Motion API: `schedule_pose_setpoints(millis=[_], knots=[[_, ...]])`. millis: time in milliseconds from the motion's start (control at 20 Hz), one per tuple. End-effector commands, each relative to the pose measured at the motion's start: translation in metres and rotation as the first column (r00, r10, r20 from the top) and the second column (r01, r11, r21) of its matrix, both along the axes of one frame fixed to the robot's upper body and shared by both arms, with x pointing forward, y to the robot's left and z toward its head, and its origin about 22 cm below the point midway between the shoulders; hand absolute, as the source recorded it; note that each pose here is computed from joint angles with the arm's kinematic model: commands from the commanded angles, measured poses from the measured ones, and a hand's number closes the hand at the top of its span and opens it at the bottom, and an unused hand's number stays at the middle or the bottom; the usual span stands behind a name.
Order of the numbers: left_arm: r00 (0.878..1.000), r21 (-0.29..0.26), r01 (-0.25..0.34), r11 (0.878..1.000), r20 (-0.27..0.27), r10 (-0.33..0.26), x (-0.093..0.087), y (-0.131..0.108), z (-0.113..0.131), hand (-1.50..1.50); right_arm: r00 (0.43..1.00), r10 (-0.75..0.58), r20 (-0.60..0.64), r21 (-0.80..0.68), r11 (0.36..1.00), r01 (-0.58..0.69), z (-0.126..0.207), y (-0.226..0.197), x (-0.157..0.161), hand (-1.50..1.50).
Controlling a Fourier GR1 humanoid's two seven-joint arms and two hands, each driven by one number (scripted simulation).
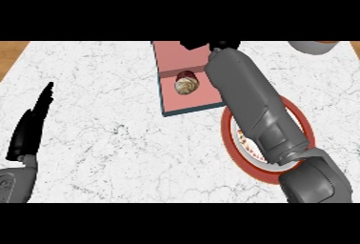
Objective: Pick the cupcake from the plate and place it in the cardboard box
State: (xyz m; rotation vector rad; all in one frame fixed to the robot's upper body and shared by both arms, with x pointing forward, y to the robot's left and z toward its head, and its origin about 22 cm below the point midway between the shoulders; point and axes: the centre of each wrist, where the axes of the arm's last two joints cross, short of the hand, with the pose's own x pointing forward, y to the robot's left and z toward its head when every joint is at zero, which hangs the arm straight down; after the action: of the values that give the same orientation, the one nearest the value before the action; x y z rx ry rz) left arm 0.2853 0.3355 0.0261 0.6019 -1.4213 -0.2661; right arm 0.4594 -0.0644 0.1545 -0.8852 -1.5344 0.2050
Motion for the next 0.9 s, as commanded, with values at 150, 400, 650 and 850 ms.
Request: schedule_pose_setpoints(millis=[150,400,650,850], knots=[[1.000,0.008,-0.024,1.000,-0.003,0.024,-0.010,0.003,-0.010,0.00,0.976,-0.076,0.203,0.171,0.984,0.041,0.025,-0.020,0.006,-1.50],[0.998,-0.004,-0.057,0.998,-0.021,0.057,-0.017,0.007,-0.006,0.00,0.975,-0.059,0.216,0.245,0.970,0.004,-0.008,-0.041,0.000,-1.50],[0.995,-0.002,-0.089,0.996,-0.035,0.089,-0.030,0.029,0.003,0.00,0.973,-0.111,0.205,0.271,0.961,0.052,-0.018,-0.094,-0.007,-1.50],[0.993,0.007,-0.111,0.994,-0.047,0.111,-0.035,0.040,-0.002,0.00,0.977,-0.111,0.182,0.228,0.971,0.068,-0.012,-0.130,-0.023,-1.50]])
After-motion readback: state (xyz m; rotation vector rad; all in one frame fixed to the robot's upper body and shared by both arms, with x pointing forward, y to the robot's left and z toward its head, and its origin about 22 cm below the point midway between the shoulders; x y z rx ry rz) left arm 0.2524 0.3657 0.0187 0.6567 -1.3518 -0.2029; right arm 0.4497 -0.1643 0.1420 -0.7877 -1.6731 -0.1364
